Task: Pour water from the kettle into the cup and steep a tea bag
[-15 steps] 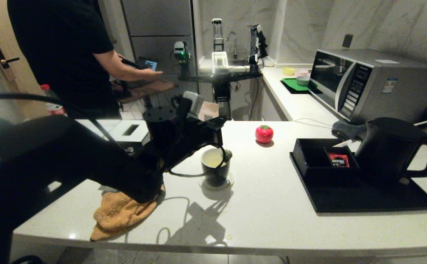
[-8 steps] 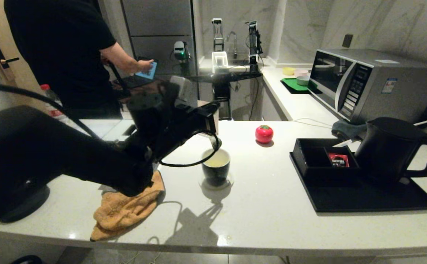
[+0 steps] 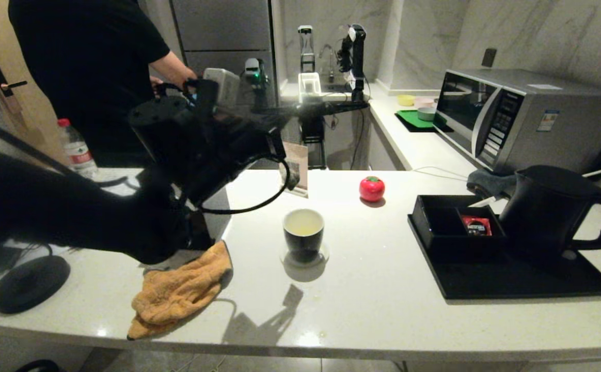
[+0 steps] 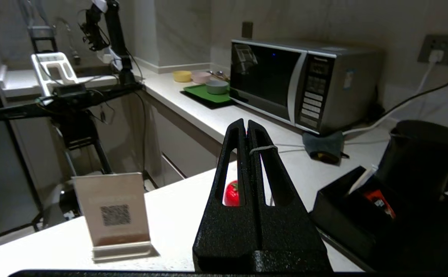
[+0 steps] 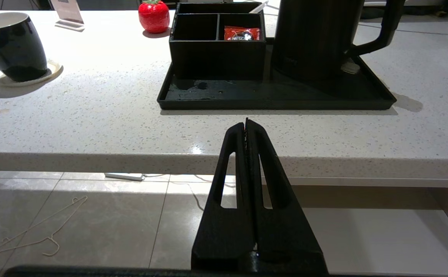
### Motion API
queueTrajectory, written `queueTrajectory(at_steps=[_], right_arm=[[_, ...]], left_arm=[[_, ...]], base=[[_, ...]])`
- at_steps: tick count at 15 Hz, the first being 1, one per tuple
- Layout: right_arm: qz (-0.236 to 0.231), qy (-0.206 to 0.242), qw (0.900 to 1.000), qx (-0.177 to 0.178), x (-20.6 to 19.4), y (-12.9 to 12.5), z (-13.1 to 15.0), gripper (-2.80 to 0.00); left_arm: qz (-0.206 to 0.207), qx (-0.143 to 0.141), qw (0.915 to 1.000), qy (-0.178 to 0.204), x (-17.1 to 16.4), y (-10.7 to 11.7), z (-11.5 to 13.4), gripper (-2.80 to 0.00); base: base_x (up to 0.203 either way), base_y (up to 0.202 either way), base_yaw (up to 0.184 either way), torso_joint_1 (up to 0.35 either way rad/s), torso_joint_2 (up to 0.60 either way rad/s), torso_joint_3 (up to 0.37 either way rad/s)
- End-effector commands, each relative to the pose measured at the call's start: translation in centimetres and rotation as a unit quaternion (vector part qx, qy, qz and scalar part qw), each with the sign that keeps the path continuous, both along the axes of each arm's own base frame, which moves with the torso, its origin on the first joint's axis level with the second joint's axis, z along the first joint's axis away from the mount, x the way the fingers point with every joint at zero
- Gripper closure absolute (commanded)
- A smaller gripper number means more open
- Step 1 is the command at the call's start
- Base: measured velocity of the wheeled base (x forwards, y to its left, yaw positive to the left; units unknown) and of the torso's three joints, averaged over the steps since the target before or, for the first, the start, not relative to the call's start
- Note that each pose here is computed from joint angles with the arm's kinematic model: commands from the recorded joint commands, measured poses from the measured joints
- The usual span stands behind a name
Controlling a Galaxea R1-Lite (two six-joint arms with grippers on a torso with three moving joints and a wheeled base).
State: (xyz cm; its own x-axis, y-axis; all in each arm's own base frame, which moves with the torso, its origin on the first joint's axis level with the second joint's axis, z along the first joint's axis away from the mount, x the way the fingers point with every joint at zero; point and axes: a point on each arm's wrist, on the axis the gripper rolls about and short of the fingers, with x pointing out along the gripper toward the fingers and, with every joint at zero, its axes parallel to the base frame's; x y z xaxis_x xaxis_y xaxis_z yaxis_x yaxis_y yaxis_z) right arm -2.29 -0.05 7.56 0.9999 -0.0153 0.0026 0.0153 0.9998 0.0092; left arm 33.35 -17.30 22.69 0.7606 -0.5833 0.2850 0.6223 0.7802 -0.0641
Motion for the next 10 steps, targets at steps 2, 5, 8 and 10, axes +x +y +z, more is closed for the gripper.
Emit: queueTrajectory(at_steps=[2,5,8,10], right_arm=[[0.0,0.001,1.0,0.0,0.0,0.0,0.0,0.0],[0.0,0.001,1.0,0.0,0.0,0.0,0.0,0.0],[0.0,0.001,1.0,0.0,0.0,0.0,0.0,0.0],[0.0,0.001,1.0,0.0,0.0,0.0,0.0,0.0]], left_arm=[[0.025,-0.004,0.9996,-0.008,-1.2,2.6,2.9,0.0],[0.072,-0.003,0.9974,-0.007,-1.2,6.2,4.4,0.0],[0.121,-0.005,0.9925,-0.015,-0.8,9.5,5.1,0.0],[0.152,-0.006,0.9882,-0.018,-0.6,11.6,5.3,0.0]], base=[[0.0,0.0,0.0,0.0,0.0,0.0],[0.0,0.0,0.0,0.0,0.0,0.0],[0.0,0.0,0.0,0.0,0.0,0.0],[0.0,0.0,0.0,0.0,0.0,0.0]])
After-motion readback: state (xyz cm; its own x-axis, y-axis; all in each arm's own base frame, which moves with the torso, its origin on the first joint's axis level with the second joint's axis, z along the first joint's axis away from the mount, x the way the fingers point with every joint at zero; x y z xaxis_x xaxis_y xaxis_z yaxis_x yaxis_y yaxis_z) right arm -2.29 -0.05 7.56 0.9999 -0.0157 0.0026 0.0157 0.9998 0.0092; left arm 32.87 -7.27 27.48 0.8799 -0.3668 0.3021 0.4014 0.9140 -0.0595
